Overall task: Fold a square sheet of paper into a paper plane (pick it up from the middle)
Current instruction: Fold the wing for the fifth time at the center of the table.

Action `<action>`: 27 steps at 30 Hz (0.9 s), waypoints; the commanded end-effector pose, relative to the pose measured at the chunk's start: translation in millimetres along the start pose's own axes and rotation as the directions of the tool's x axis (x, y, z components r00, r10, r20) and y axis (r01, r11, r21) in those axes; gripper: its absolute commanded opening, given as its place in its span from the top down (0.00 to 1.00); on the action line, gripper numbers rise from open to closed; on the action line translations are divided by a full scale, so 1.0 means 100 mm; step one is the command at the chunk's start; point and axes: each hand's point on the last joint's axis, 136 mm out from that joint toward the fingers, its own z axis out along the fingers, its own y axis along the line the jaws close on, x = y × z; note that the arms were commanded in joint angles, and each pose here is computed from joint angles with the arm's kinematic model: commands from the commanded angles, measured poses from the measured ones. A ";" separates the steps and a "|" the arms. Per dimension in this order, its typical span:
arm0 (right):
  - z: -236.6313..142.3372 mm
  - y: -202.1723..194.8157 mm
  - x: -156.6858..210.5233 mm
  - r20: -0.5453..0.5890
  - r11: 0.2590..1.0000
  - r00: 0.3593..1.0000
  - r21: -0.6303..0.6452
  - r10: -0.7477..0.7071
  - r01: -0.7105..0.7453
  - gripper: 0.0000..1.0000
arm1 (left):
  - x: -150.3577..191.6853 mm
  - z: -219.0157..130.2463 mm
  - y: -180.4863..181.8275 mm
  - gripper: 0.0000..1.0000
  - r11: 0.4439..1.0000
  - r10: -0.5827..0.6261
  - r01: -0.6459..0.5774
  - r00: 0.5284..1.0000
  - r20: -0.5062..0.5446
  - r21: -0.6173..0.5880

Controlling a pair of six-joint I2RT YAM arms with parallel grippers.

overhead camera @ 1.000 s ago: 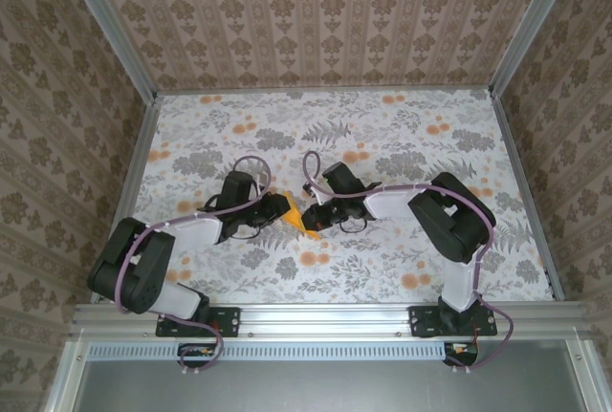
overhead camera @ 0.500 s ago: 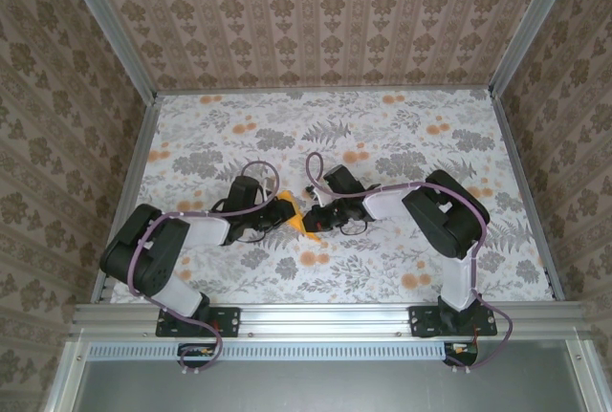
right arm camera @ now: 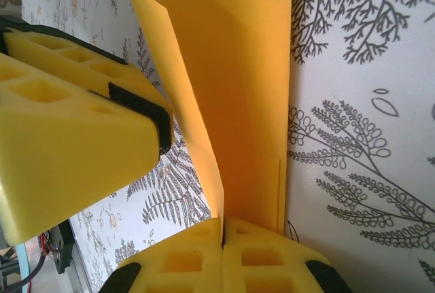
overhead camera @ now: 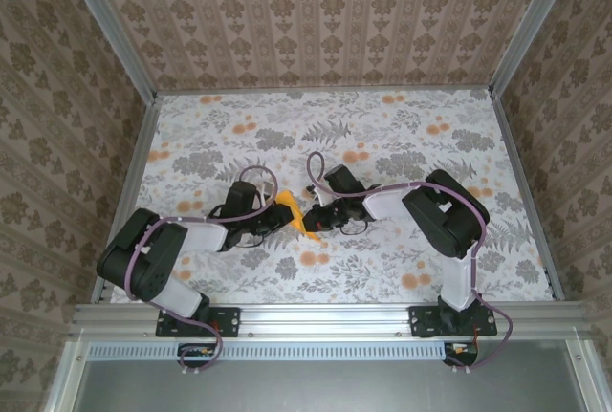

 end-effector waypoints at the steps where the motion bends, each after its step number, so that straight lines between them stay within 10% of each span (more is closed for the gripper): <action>1: 0.06 -0.20 0.19 -0.051 0.997 0.996 0.042 0.071 -0.069 0.98 | 0.01 0.01 -0.02 0.83 0.999 0.033 -0.033 0.999 0.002 -0.001; 27: -0.16 0.13 0.09 -0.059 0.998 0.997 -0.006 0.057 -0.058 0.76 | 0.08 0.07 0.41 0.88 0.974 -0.043 0.030 0.998 -0.051 -0.223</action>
